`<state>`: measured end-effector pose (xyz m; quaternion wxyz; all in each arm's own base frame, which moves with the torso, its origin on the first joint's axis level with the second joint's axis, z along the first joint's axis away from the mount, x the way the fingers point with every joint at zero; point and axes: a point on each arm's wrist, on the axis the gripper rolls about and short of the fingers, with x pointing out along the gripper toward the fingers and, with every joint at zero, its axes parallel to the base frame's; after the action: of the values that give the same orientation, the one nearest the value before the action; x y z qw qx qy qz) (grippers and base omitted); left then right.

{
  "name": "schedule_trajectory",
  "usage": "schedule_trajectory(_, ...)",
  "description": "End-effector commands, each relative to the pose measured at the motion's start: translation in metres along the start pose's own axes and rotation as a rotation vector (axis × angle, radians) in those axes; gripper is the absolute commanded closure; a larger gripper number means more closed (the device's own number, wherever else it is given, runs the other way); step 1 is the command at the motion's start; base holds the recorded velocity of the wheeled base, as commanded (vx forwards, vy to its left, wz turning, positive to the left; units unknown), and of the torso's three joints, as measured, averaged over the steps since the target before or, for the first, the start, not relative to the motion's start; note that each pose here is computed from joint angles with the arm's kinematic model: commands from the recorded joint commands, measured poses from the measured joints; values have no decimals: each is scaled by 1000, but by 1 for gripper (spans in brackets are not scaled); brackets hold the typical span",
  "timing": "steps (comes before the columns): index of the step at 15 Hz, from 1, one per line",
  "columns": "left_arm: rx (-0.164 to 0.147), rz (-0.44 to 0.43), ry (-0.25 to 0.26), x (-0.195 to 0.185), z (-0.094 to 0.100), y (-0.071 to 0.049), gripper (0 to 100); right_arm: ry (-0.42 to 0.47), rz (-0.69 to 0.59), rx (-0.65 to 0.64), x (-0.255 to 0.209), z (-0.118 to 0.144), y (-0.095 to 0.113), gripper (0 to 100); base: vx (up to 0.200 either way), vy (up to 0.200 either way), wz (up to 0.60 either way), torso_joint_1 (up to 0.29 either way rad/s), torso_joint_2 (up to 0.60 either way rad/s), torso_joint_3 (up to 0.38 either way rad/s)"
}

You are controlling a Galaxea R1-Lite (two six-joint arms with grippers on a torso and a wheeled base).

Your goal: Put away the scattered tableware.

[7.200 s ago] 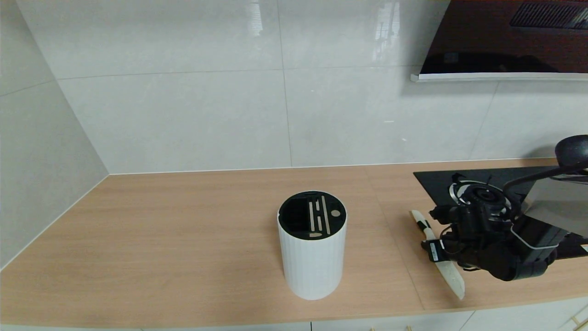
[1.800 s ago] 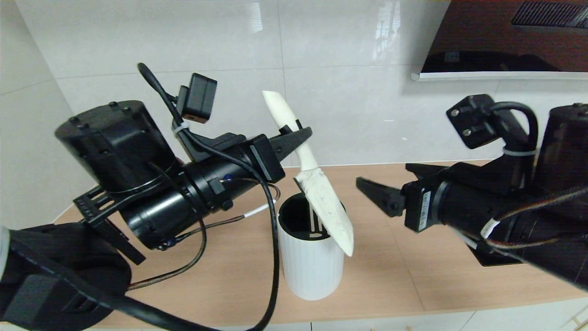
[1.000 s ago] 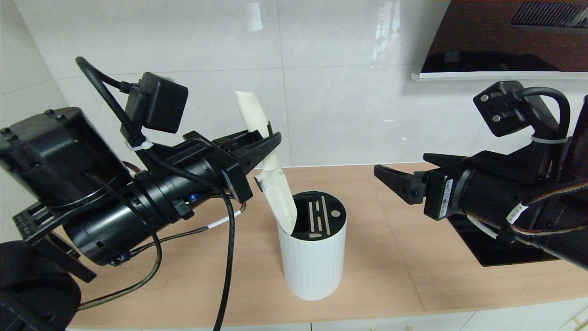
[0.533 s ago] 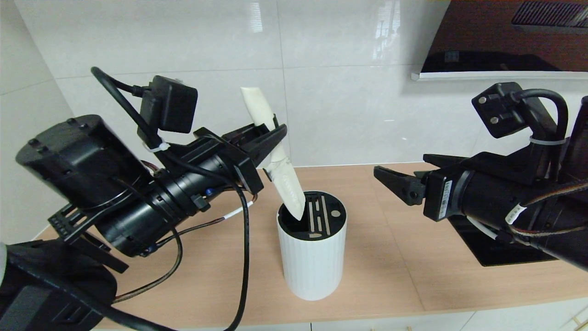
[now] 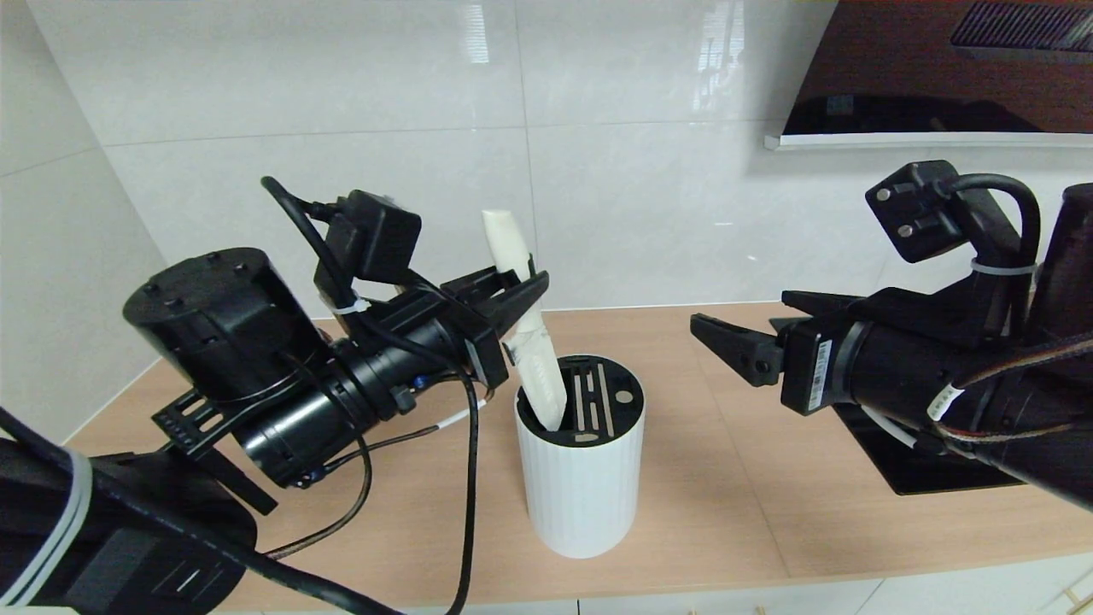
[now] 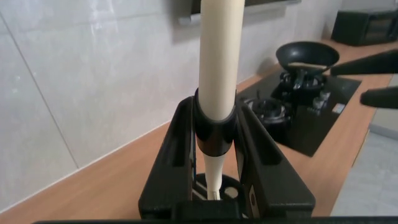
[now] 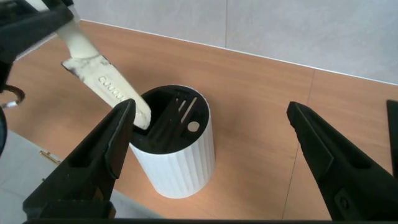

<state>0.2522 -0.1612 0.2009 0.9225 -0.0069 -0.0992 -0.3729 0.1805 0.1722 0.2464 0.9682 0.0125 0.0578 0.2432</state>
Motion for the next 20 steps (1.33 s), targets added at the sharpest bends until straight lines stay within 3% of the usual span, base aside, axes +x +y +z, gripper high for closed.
schedule_trajectory(1, -4, 1, 40, 3, -13, 1, 100, 9, 0, -3, 2, -2, 1, 0, 0, 0, 0, 0, 0, 0)
schedule_trajectory(3, -7, 0, 58, 5, -21, 1, 100, 9, 0, -3, 2, -2, 1, 0, 0, 0, 0, 0, 0, 0)
schedule_trajectory(7, -3, 2, 37, 14, -37, 2, 100, 8, -3, -4, 2, -2, 0, 0, 0, 0, 0, 0, 0, 0)
schedule_trajectory(16, -22, -7, 124, 17, -66, -7, 100, 8, -3, -4, 2, -2, 0, 0, 0, 0, 0, 0, 0, 0)
schedule_trajectory(18, -2, -1, 149, 14, -71, -8, 100, 13, -4, -5, 3, -3, 0, 0, 0, 0, 0, 0, 0, 0)
schedule_trajectory(20, -3, 3, 164, 14, -76, -8, 100, 17, -6, -7, 4, -4, 1, 0, 0, 0, 0, 0, 0, 0)
